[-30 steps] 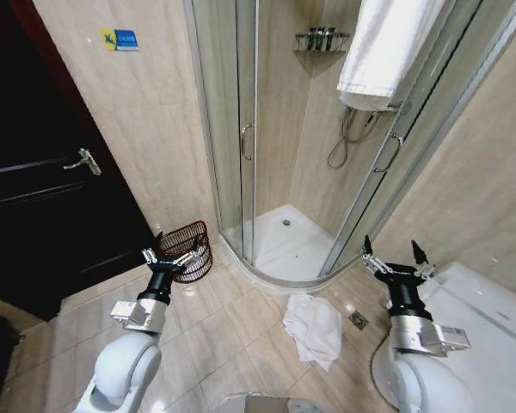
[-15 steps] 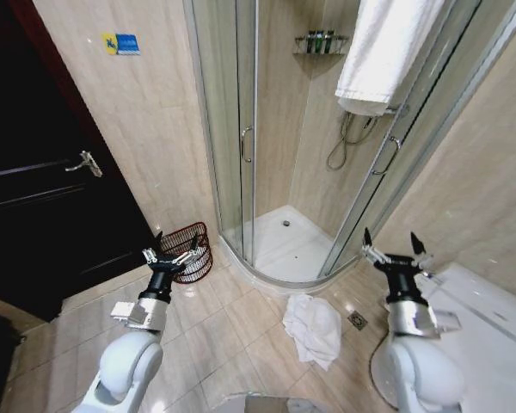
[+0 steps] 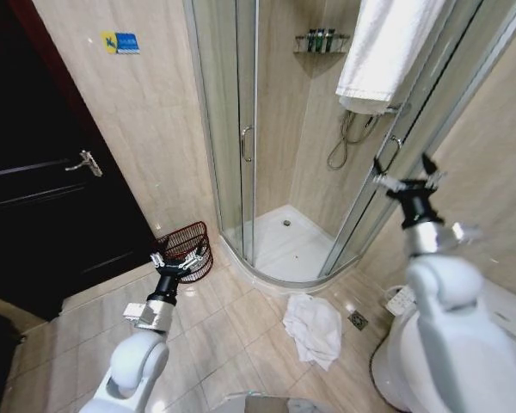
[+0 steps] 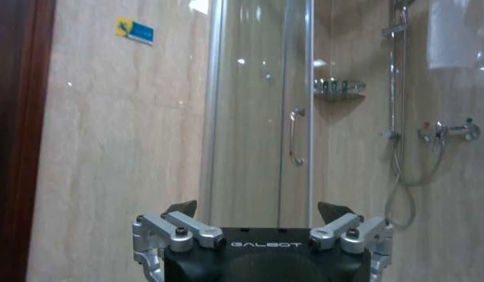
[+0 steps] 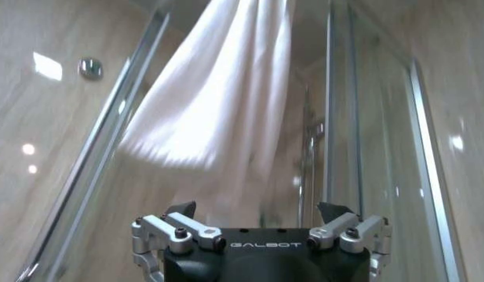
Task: Discard the used towel into the hamper.
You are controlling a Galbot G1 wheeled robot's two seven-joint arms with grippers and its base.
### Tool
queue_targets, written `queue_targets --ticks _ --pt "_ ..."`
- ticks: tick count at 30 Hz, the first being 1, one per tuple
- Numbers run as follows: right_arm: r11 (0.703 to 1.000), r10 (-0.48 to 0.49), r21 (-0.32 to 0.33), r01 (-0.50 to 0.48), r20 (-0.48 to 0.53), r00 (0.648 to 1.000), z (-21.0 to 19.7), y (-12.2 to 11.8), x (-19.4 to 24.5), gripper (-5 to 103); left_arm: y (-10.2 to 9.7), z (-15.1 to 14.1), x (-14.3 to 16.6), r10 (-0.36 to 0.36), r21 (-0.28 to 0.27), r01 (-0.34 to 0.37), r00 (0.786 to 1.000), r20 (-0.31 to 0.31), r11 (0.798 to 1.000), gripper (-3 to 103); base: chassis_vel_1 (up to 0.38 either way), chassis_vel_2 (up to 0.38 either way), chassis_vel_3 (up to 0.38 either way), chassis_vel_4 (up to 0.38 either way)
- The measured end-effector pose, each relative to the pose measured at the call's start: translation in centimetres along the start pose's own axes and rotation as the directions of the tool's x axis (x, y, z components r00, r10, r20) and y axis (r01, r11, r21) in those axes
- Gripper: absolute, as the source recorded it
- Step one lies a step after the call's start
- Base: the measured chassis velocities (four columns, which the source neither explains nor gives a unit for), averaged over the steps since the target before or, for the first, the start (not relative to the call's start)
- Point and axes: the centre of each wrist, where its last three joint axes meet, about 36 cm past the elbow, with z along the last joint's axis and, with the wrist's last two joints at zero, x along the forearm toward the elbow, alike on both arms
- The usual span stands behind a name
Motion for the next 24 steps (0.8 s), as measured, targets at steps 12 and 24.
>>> queue_targets --ticks 12,24 --pt "0.995 -0.088 0.065 0.08 0.125 0.988 -7.6 -4.4 -9.0 100 0.7 1.8 -0.3 -0.011 0.007 0.011 1.0 -0.022 1.0 100 0.0 0.0 0.0 0.0" --pt "0.99 -0.142 0.043 0.136 0.259 0.955 -15.6 -1.1 -24.0 100 1.2 2.1 0.3 -0.058 0.011 0.058 0.998 -0.013 0.998 100 0.0 0.0 0.0 0.0"
